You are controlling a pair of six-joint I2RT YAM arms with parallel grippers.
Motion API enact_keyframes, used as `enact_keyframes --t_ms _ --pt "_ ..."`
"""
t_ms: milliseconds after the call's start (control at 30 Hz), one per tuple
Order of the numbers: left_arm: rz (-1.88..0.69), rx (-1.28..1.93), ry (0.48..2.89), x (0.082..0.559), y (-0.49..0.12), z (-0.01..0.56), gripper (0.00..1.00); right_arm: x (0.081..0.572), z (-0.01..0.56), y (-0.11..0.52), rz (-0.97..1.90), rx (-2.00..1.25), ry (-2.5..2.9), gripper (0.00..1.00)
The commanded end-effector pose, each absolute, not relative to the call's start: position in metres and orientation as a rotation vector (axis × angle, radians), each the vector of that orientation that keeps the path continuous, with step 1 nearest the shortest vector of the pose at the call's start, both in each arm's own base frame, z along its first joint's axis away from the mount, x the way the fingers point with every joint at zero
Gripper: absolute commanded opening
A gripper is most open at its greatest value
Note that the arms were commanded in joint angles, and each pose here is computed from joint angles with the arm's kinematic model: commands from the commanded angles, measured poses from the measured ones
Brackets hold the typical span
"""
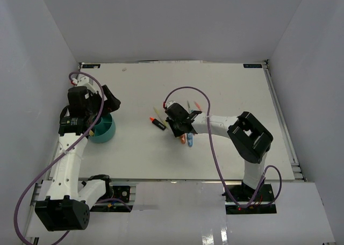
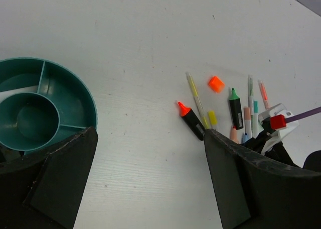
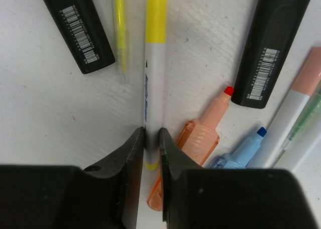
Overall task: Sort the stationery into containers
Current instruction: Pick up the pen from the center of the board.
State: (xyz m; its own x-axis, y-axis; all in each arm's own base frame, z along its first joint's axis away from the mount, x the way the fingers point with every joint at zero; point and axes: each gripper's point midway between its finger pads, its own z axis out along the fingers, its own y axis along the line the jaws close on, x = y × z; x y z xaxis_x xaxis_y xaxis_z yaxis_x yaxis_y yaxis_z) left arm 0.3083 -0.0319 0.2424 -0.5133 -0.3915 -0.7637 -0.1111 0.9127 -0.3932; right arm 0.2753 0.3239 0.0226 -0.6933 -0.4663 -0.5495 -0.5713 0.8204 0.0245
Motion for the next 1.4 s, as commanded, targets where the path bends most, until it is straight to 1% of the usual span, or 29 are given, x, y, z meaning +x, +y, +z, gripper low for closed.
enact_keyframes --t_ms 0,67,100,133,300,333,433,467,500,533,667,700,900,1000,1033,1133,1167,1233,1267,1333,1367 --pt "-0.444 -0.317 2.1 0.303 -0.046 0.249 0.98 0.279 0.022 0.32 0.224 -0.712 2.476 0.19" --pt "-0.5 -0.296 2.105 0.301 -0.054 0.251 0.98 0.279 0.032 0.318 0.233 -0.699 2.453 0.17" --pt "-0.522 -0.289 2.107 0.3 -0.057 0.252 0.98 0.281 0.038 0.319 0.245 -0.688 2.432 0.13" --pt "-0.554 -0.289 2.106 0.3 -0.062 0.254 0.98 0.278 0.039 0.316 0.248 -0.692 2.426 0.13" --pt "-0.795 -0.257 2.12 0.294 -0.094 0.264 0.98 0.271 0.091 0.324 0.403 -0.696 2.262 0.12" --pt "-0.851 -0.213 2.131 0.29 -0.11 0.265 0.98 0.272 0.101 0.33 0.436 -0.707 2.211 0.12" --pt "-0.959 -0.178 2.142 0.285 -0.135 0.27 0.98 0.259 0.135 0.346 0.599 -0.747 2.068 0.12" --pt "-0.98 -0.162 2.133 0.286 -0.141 0.274 0.98 0.254 0.153 0.349 0.645 -0.755 2.003 0.1" --pt "-1.002 -0.169 2.144 0.286 -0.147 0.274 0.98 0.249 0.153 0.348 0.67 -0.771 1.979 0.1" --pt "-1.025 -0.145 2.15 0.284 -0.156 0.275 0.98 0.245 0.174 0.354 0.736 -0.771 1.895 0.09" --pt "-1.079 -0.118 2.171 0.283 -0.179 0.278 0.97 0.238 0.197 0.358 0.792 -0.798 1.782 0.08" --pt "-1.087 -0.116 2.18 0.284 -0.185 0.278 0.95 0.237 0.197 0.358 0.797 -0.801 1.771 0.08" --pt "-1.07 -0.073 2.219 0.283 -0.217 0.271 0.89 0.226 0.216 0.363 0.875 -0.83 1.679 0.08" --pt "-1.039 -0.096 2.23 0.289 -0.223 0.266 0.81 0.225 0.217 0.363 0.885 -0.835 1.671 0.08" --pt "-1.042 -0.081 2.231 0.288 -0.228 0.267 0.76 0.225 0.218 0.363 0.885 -0.832 1.669 0.08" --pt "-1.02 -0.078 2.243 0.292 -0.236 0.264 0.67 0.225 0.218 0.362 0.886 -0.826 1.663 0.09" --pt "-1.014 -0.075 2.25 0.293 -0.238 0.261 0.61 0.224 0.215 0.362 0.883 -0.829 1.668 0.09" --pt "-1.004 -0.073 2.251 0.294 -0.241 0.261 0.54 0.225 0.216 0.361 0.883 -0.824 1.665 0.09" --pt "-0.998 -0.076 2.252 0.295 -0.241 0.26 0.47 0.225 0.216 0.36 0.882 -0.822 1.664 0.09" --pt "-0.988 -0.079 2.255 0.296 -0.241 0.258 0.4 0.226 0.215 0.359 0.875 -0.819 1.665 0.09" --pt "-0.987 -0.079 2.253 0.297 -0.241 0.259 0.34 0.225 0.216 0.359 0.875 -0.817 1.663 0.09"
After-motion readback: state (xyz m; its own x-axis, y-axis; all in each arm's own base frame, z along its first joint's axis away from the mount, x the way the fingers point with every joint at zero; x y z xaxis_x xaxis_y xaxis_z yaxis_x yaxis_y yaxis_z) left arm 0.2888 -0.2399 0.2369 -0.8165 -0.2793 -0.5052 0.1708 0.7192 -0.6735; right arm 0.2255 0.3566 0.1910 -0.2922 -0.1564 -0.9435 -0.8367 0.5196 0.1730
